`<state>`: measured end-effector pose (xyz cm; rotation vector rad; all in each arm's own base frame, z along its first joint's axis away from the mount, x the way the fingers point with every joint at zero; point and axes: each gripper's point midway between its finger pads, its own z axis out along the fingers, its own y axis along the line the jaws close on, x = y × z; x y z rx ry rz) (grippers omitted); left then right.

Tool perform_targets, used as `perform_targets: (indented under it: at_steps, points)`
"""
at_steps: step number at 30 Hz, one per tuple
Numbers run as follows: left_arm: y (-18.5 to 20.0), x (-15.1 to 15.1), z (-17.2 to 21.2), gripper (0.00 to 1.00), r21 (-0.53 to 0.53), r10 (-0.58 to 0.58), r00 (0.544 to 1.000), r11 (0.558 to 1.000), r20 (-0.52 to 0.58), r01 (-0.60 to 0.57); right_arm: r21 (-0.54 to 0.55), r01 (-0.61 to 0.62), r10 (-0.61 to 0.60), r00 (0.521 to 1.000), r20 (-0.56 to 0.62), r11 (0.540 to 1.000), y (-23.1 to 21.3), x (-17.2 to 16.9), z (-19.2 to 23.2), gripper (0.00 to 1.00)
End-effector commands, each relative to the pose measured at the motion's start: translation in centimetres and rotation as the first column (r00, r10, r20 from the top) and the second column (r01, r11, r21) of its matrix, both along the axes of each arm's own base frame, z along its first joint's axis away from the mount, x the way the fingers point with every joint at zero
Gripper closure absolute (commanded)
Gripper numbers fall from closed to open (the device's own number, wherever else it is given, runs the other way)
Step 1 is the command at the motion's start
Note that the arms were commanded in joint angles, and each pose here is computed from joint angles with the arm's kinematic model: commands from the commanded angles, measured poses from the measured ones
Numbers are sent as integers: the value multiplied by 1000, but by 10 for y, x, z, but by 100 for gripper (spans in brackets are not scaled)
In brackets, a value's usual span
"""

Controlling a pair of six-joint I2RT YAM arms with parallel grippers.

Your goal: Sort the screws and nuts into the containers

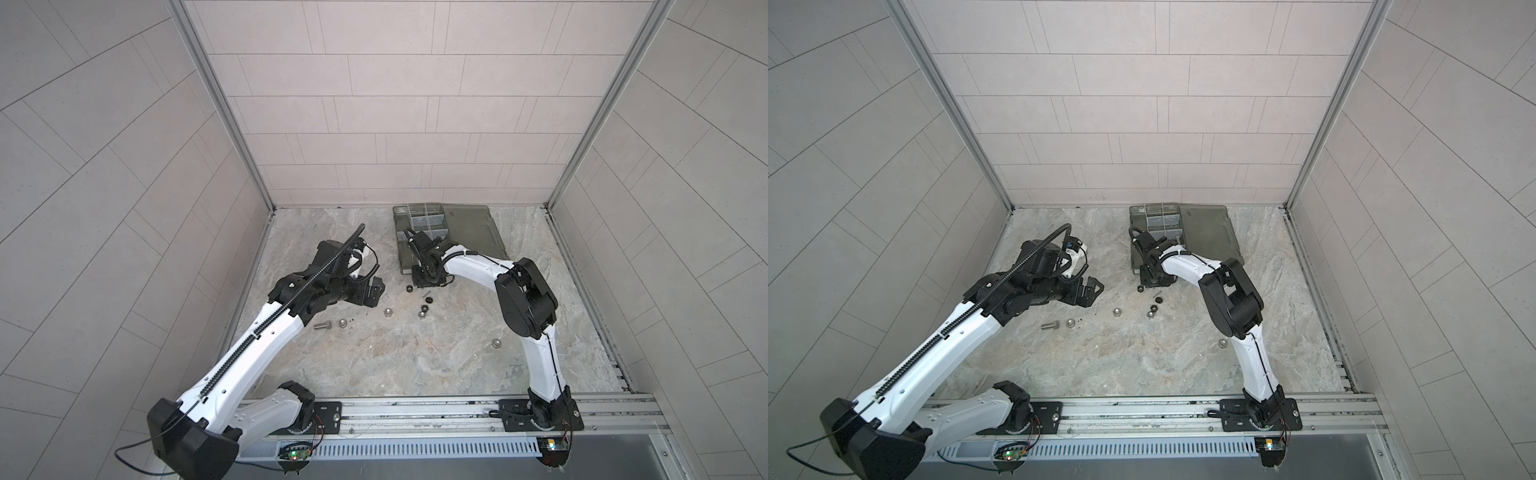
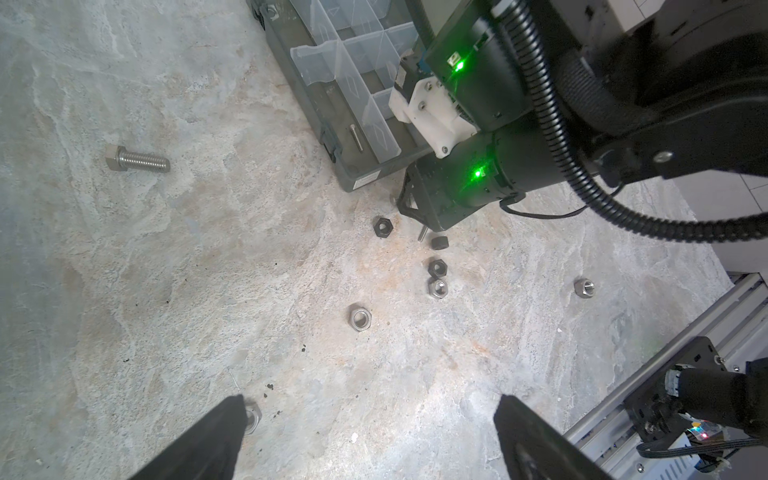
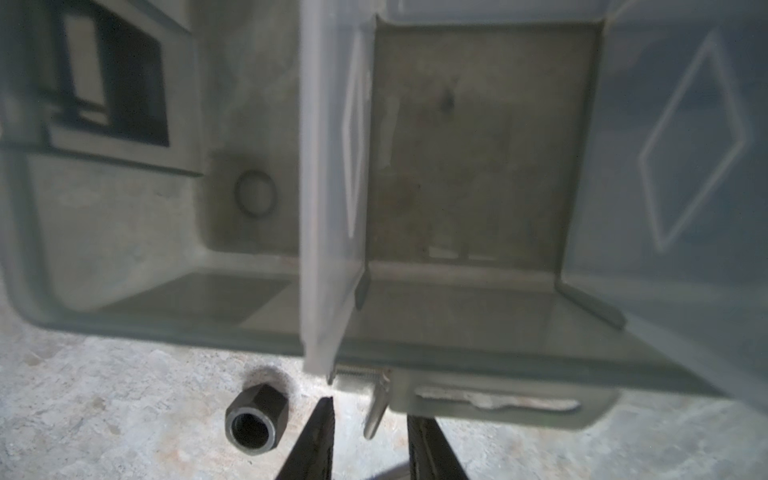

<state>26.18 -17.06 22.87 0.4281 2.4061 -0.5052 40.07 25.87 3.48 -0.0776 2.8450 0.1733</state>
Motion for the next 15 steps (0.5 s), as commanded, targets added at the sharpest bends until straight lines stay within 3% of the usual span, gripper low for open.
perform_targets:
  at_steps: [1, 15]
  points:
    - [-7, 4, 11, 0, -5, -30, 999, 1000, 20, 30, -40, 29, -30, 999, -26, 999, -11, 1, -10, 70]
    - [-10, 14, 4, 0, 18, -24, 1000, 1000, -4, 24, -11, 49, -49, 996, -79, 999, -21, 2, -25, 78]
